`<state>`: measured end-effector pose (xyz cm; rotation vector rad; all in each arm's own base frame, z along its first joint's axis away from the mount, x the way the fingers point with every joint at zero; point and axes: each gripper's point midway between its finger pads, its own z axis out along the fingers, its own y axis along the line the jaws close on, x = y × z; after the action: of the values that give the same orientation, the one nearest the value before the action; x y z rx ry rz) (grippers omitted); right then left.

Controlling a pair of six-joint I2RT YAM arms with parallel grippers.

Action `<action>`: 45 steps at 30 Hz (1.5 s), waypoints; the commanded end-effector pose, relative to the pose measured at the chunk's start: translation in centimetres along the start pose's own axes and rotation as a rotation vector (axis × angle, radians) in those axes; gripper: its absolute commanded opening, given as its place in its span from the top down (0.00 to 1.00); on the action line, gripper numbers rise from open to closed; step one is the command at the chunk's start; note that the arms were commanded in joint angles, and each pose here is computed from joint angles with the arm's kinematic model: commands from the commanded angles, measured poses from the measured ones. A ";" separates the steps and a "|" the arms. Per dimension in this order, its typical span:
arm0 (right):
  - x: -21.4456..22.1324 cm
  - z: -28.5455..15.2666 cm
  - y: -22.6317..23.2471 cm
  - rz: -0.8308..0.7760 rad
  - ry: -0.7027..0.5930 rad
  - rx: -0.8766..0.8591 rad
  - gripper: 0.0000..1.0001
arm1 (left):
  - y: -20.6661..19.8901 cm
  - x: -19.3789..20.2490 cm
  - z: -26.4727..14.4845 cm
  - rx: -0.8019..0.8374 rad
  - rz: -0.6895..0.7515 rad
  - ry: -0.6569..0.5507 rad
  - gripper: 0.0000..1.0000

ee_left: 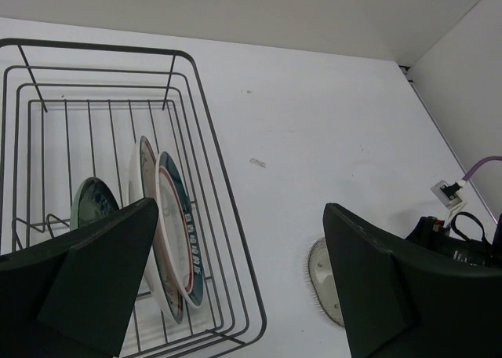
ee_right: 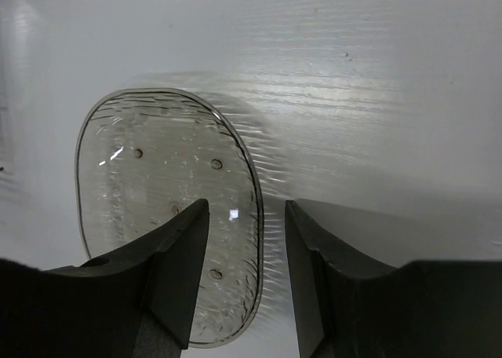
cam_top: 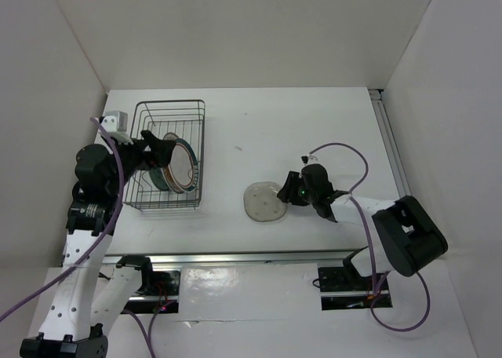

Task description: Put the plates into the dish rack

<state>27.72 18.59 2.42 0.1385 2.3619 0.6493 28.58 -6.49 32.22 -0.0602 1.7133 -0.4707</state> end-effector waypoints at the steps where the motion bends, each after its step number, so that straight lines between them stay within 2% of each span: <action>1: 1.8 0.1 -0.1 0.010 0.059 -0.031 0.49 | -1.0 -2.6 -0.8 0.023 0.024 -0.073 0.00; 2: 1.9 0.3 -0.4 0.010 0.061 -0.018 0.51 | -1.0 -2.6 -0.8 0.023 0.024 -0.073 0.00; 3: 1.9 0.3 -0.4 0.010 0.061 -0.018 0.60 | -1.0 -2.8 -0.6 0.022 0.024 -0.072 0.00; 4: 1.9 0.5 -0.8 0.011 0.058 0.002 0.60 | -1.0 -2.6 -0.6 0.019 0.022 -0.063 0.00; 5: 1.9 0.5 -0.8 0.011 0.058 0.002 0.64 | -0.7 -2.4 -0.4 0.008 0.010 -0.058 0.00; 10: 1.9 1.1 -1.8 0.035 0.073 0.072 1.00 | -0.3 -1.5 0.4 -0.005 -0.009 -0.018 0.00; 11: 2.1 1.3 -2.3 0.055 0.080 0.086 1.00 | -0.4 -1.9 0.4 -0.002 -0.007 -0.026 0.00; 15: -2.0 2.1 1.4 0.079 0.026 -0.039 1.00 | -2.8 -0.3 1.3 0.161 -0.014 0.059 0.00; 16: -4.8 2.2 3.4 0.089 -0.026 -0.080 1.00 | -4.5 0.1 1.1 0.262 -0.013 0.088 0.00; 19: -10.8 0.6 6.6 0.130 -0.182 -0.139 1.00 | -6.4 1.4 1.2 0.411 -0.027 0.143 0.00; 23: -17.4 -2.6 12.0 0.113 -0.359 -0.286 1.00 | -7.5 2.7 1.8 0.511 -0.079 0.206 0.01; 24: -16.8 -2.0 12.8 0.091 -0.319 -0.279 1.00 | -7.5 3.0 2.0 0.516 -0.098 0.224 0.01; 26: -18.4 -3.0 15.6 0.051 -0.344 -0.338 1.00 | -7.1 3.8 2.8 0.503 -0.128 0.256 0.01; 34: -17.5 -3.4 22.0 -0.020 -0.323 -0.503 1.00 | -5.8 4.1 3.8 0.418 -0.149 0.271 0.02; 41: -16.9 -5.7 24.8 -0.035 -0.325 -0.653 1.00 | -5.1 4.6 4.2 0.378 -0.161 0.285 0.05; 45: -16.6 -6.8 25.1 -0.032 -0.335 -0.677 1.00 | -4.3 4.8 4.5 0.325 -0.167 0.285 0.06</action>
<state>35.56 32.71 24.14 -0.0415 1.8727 1.1684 30.40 -13.42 27.56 0.1268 1.9225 -0.9404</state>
